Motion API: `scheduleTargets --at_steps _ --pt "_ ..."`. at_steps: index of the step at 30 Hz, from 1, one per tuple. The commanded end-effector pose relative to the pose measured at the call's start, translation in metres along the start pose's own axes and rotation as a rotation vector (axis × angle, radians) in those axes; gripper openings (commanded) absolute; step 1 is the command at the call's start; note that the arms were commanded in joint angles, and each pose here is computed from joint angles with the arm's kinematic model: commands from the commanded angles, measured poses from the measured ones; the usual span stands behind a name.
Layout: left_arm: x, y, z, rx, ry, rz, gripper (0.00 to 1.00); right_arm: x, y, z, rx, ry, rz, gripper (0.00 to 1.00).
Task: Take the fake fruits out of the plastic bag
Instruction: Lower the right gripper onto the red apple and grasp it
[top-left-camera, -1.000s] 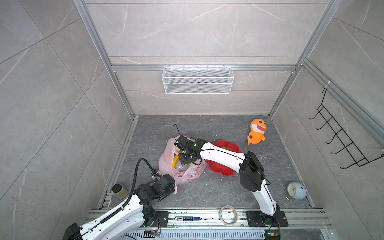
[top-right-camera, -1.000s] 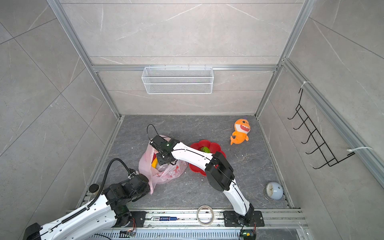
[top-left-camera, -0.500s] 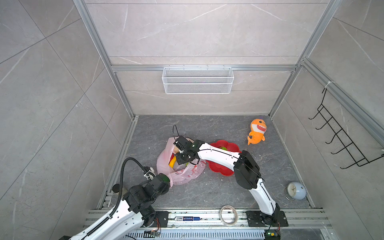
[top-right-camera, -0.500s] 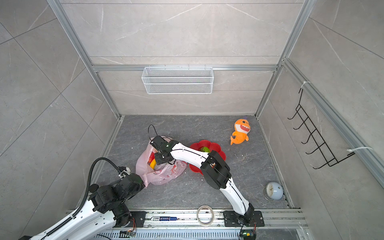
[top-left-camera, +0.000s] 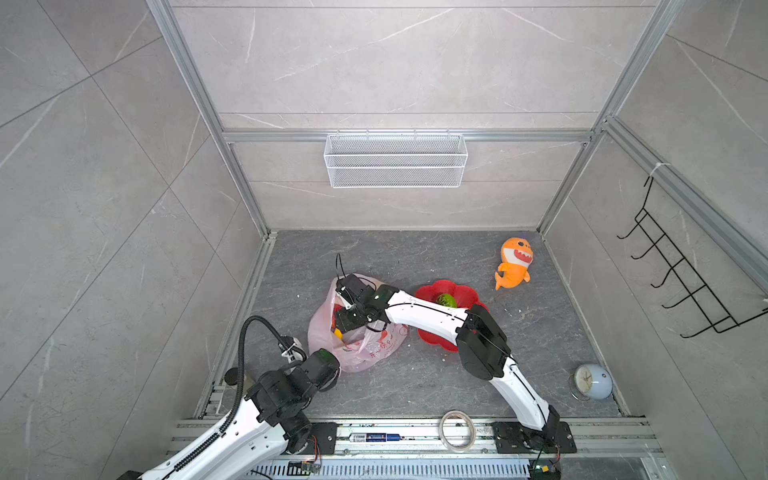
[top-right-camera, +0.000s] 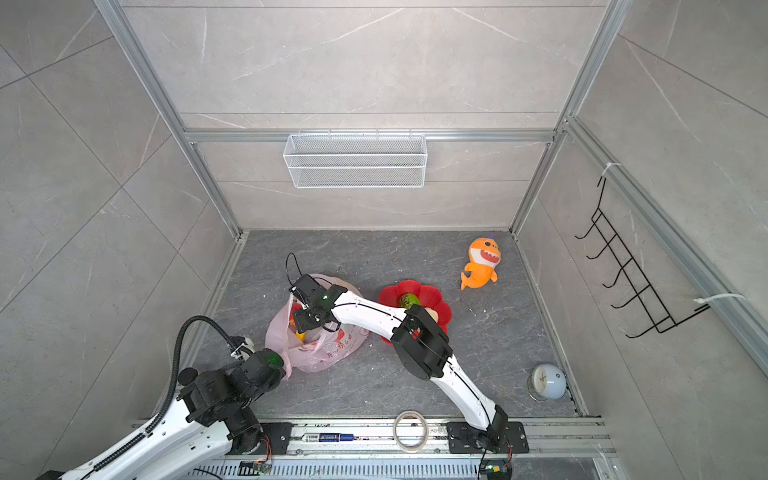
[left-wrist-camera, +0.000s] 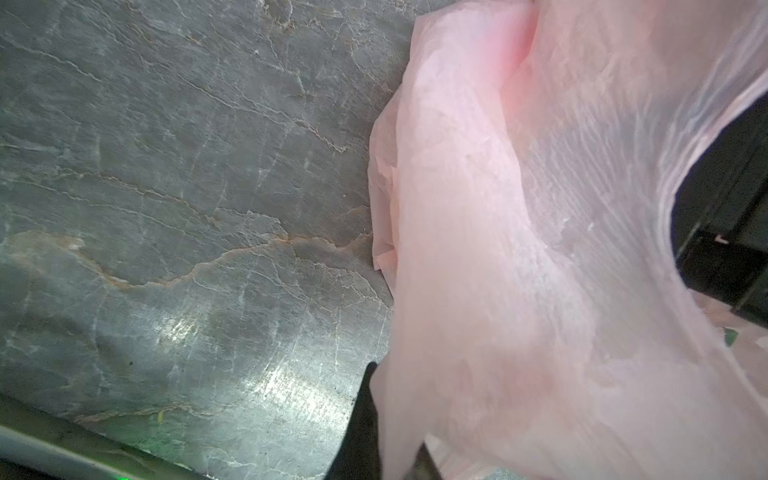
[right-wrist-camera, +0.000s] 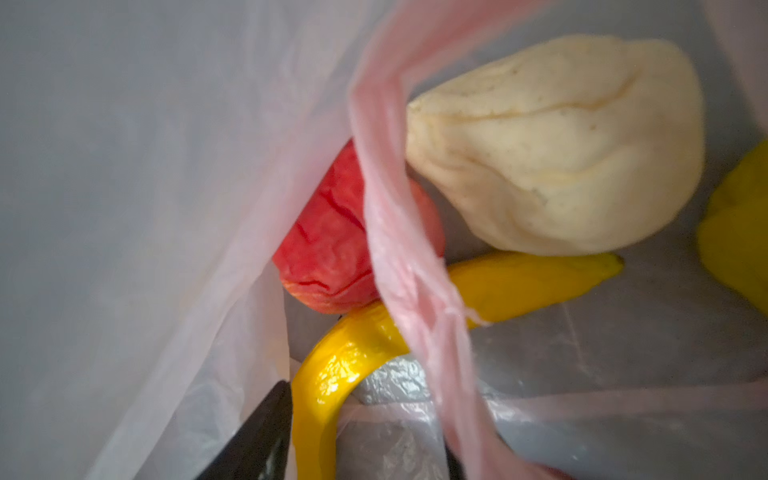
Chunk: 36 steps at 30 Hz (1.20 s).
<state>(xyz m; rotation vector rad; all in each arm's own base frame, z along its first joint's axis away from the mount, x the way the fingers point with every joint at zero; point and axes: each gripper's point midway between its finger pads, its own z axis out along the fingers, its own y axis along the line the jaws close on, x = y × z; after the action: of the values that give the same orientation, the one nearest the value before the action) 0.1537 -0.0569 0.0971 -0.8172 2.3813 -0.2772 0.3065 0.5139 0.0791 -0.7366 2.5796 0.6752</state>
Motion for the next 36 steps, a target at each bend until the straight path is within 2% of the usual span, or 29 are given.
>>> scheduleTargets --at_steps 1,5,18,19,26,36 --pt "-0.004 0.006 0.0 -0.014 -0.031 -0.025 0.0 -0.012 0.011 0.006 -0.036 -0.03 -0.025 0.69" --pt "-0.002 0.005 0.002 -0.007 -0.026 -0.029 0.0 -0.014 0.014 0.012 -0.05 -0.027 -0.027 0.73" --pt "-0.001 -0.009 0.004 0.059 -0.02 -0.006 0.0 -0.029 0.014 0.025 -0.015 -0.027 -0.014 0.77" --pt "-0.001 -0.009 0.003 0.062 -0.02 -0.004 0.0 -0.022 0.008 0.038 0.002 -0.004 -0.009 0.77" --pt "-0.001 -0.01 0.004 0.077 -0.023 -0.005 0.0 -0.021 -0.003 0.045 0.064 0.008 -0.007 0.8" --pt "0.001 -0.012 0.005 0.085 -0.016 0.0 0.0 -0.022 -0.002 0.06 0.049 0.001 0.0 0.82"
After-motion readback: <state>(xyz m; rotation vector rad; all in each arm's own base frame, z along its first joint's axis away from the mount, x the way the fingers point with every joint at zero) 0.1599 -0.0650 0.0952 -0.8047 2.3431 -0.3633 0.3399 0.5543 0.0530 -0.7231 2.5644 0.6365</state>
